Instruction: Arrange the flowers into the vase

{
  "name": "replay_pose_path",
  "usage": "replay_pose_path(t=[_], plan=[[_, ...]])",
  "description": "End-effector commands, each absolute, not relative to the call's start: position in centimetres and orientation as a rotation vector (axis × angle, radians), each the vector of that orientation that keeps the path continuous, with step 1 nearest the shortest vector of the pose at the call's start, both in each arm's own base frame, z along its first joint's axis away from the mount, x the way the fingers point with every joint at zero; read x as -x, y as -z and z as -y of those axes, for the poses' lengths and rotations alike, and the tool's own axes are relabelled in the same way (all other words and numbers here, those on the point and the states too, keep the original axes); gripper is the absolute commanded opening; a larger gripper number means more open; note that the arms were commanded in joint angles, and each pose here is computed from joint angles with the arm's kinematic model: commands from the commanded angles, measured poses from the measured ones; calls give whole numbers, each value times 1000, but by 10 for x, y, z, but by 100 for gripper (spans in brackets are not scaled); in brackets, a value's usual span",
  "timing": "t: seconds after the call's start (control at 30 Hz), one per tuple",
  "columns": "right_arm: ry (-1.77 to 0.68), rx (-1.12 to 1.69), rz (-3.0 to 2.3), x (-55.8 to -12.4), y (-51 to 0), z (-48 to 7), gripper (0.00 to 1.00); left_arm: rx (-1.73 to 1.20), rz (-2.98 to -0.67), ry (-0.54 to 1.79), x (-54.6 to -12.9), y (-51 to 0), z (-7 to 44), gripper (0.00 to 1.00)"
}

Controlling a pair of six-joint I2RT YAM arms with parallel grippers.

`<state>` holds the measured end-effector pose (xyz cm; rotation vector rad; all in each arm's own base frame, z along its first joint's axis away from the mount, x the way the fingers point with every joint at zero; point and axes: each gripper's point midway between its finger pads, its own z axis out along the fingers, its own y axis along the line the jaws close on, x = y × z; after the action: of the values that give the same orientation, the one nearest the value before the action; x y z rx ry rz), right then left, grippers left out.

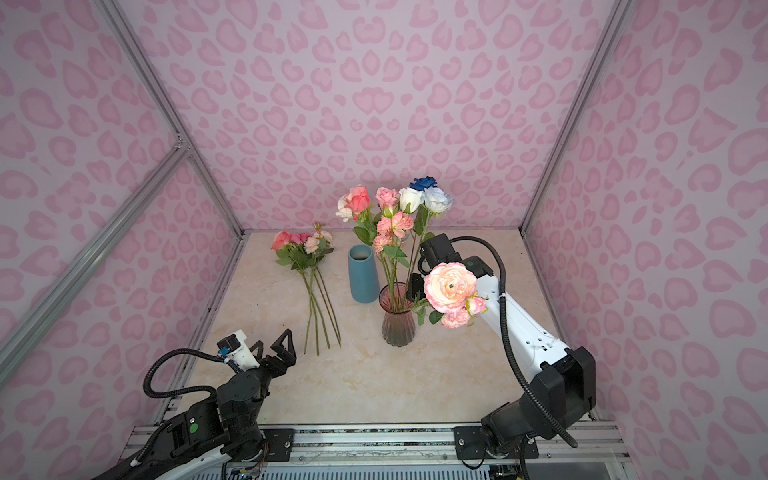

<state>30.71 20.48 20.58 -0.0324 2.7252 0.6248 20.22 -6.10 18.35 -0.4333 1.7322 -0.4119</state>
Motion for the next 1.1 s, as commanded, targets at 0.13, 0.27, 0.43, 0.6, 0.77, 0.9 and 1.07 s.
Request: replay_pose_path(t=[0.13, 0.27, 0.43, 0.6, 0.77, 0.9, 1.07], plan=[[-479, 61, -2767, -305, -193, -196, 20, 460, -1724, 391, -199, -184, 51, 99], [-456, 60, -2768, -305, -192, -194, 16, 467, -1718, 395, -197, -185, 47, 99], [-420, 68, -2769, -306, -194, -191, 9, 471, -1713, 400, -197, -188, 46, 98], [-416, 69, -2761, -307, -197, -191, 0, 462, -1721, 372, -197, -192, 45, 98], [-491, 59, -2747, -311, -199, -198, 0, 461, -1720, 356, -198, -197, 45, 98], [-540, 34, -2722, -321, -205, -198, 0, 460, -1720, 355, -198, -201, 45, 98], [-588, -13, -2713, -340, -205, -193, 0, 452, -1719, 353, -199, -209, 46, 98]])
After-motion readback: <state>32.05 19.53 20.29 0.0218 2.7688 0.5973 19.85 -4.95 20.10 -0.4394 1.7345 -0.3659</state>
